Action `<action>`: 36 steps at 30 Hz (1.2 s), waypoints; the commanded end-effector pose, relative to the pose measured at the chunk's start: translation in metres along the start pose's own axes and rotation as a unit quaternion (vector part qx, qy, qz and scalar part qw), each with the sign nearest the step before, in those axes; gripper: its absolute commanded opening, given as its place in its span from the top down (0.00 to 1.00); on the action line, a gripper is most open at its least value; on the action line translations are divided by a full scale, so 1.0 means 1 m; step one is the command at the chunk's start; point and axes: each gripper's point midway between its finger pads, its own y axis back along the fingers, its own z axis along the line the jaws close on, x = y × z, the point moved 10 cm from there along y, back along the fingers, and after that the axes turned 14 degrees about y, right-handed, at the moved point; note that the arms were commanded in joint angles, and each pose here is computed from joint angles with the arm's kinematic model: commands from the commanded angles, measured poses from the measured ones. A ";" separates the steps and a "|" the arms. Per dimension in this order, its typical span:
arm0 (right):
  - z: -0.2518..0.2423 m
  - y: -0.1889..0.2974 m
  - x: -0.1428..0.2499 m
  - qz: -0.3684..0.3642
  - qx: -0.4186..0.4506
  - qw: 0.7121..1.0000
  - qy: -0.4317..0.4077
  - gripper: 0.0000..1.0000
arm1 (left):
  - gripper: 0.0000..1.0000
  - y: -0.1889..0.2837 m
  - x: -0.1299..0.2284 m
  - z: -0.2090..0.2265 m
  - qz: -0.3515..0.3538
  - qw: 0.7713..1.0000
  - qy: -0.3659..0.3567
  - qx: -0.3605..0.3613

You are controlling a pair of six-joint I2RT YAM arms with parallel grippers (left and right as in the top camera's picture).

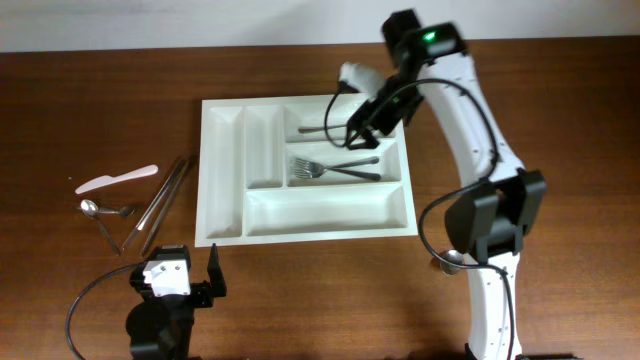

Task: Pack container
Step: 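Release the fork and lift the right gripper away, then lower the right gripper onto the silver spoon on the right and grasp it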

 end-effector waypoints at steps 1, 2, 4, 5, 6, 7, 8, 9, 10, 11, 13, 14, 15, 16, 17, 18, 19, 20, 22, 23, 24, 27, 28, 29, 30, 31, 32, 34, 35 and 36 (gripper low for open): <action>0.001 0.058 0.013 -0.002 0.061 0.994 -0.089 0.01 | 0.01 0.000 0.001 0.000 0.000 1.000 -0.010 0.004; -0.002 0.067 0.017 -0.003 0.082 0.988 -0.133 0.00 | 0.01 0.000 0.001 0.000 0.000 1.000 -0.009 0.004; -0.004 0.084 0.025 -0.009 0.105 0.981 -0.165 0.00 | 0.01 0.000 0.001 0.000 0.000 1.000 -0.010 0.004; -0.005 0.092 0.030 -0.010 0.120 0.976 -0.183 0.01 | 0.01 0.000 0.001 0.000 0.000 1.000 -0.010 0.004; -0.006 0.099 0.033 -0.011 0.133 0.972 -0.195 0.01 | 0.01 0.000 0.001 0.000 0.000 1.000 -0.010 0.004; -0.007 0.105 0.037 -0.008 0.150 0.966 -0.210 0.01 | 0.01 0.000 0.001 0.000 0.000 1.000 -0.010 0.004; -0.009 0.113 0.044 0.000 0.177 0.957 -0.230 0.01 | 0.01 0.000 0.001 0.000 0.000 1.000 -0.010 0.004; -0.011 0.116 0.047 0.006 0.192 0.951 -0.241 0.01 | 0.01 0.000 0.001 0.000 0.000 1.000 -0.010 0.004; -0.014 0.122 0.052 0.015 0.214 0.943 -0.254 0.01 | 0.01 0.000 0.001 0.000 0.000 1.000 -0.010 0.004; -0.016 0.125 0.057 0.023 0.231 0.936 -0.264 0.01 | 0.01 0.000 0.001 0.000 0.000 1.000 -0.010 0.004; -0.015 0.137 0.062 0.017 0.249 0.930 -0.269 0.01 | 0.01 0.000 0.001 0.000 0.000 1.000 -0.010 0.004; -0.012 0.141 0.062 0.009 0.253 0.930 -0.267 0.01 | 0.01 0.000 0.001 0.000 0.000 1.000 -0.010 0.004; -0.009 0.145 0.061 0.001 0.256 0.930 -0.264 0.01 | 0.01 0.000 0.001 0.000 0.000 1.000 -0.010 0.004; -0.003 0.149 0.058 -0.018 0.253 0.932 -0.258 0.01 | 0.01 0.000 0.001 0.000 0.000 1.000 -0.009 0.004; 0.002 0.155 0.056 -0.039 0.254 0.934 -0.250 0.01 | 0.01 0.000 0.001 0.000 0.000 1.000 -0.010 0.004; 0.008 0.161 0.054 -0.061 0.258 0.934 -0.241 0.01 | 0.01 0.000 0.001 0.000 0.000 1.000 -0.010 0.004; 0.013 0.166 0.053 -0.081 0.265 0.932 -0.233 0.01 | 0.01 0.000 0.001 0.000 0.000 1.000 -0.010 0.004; 0.018 0.172 0.052 -0.099 0.276 0.929 -0.224 0.01 | 0.01 0.000 0.001 0.000 0.000 1.000 -0.010 0.004; 0.029 0.178 0.058 -0.121 0.296 0.923 -0.214 0.01 | 0.01 0.000 0.001 0.000 0.000 1.000 -0.010 0.004; 0.033 0.179 0.061 -0.122 0.299 0.922 -0.214 0.01 | 0.01 0.000 0.001 0.000 0.000 1.000 -0.010 0.004; 0.037 0.177 0.068 -0.119 0.298 0.922 -0.218 0.01 | 0.01 0.000 0.001 0.000 0.000 1.000 -0.010 0.004; 0.041 0.160 0.093 -0.090 0.272 0.913 -0.290 0.04 | 0.01 0.000 0.001 0.000 0.000 1.000 -0.010 0.004; 0.041 0.152 0.102 -0.076 0.260 0.908 -0.320 0.09 | 0.01 0.000 0.001 0.000 0.000 1.000 -0.010 0.004; 0.040 0.144 0.111 -0.059 0.251 0.900 -0.351 0.09 | 0.01 0.000 0.001 0.000 0.000 1.000 -0.010 0.004; 0.039 0.134 0.121 -0.036 0.249 0.884 -0.395 0.09 | 0.01 0.000 0.001 0.000 0.000 1.000 -0.010 0.004; 0.037 0.125 0.131 -0.014 0.252 0.865 -0.434 0.09 | 0.01 0.000 0.001 0.000 0.000 1.000 -0.010 0.004; 0.037 0.118 0.138 0.000 0.257 0.850 -0.460 0.09 | 0.01 0.000 0.001 0.000 0.000 1.000 -0.010 0.004; 0.038 0.106 0.152 0.025 0.276 0.809 -0.519 0.09 | 0.01 0.000 0.001 0.000 0.000 1.000 -0.010 0.004; 0.039 0.101 0.158 0.031 0.281 0.788 -0.547 0.09 | 0.01 0.000 0.001 0.000 0.000 1.000 -0.010 0.004; 0.042 0.097 0.163 0.035 0.284 0.767 -0.574 0.09 | 0.01 0.000 0.001 0.000 0.000 1.000 -0.010 0.004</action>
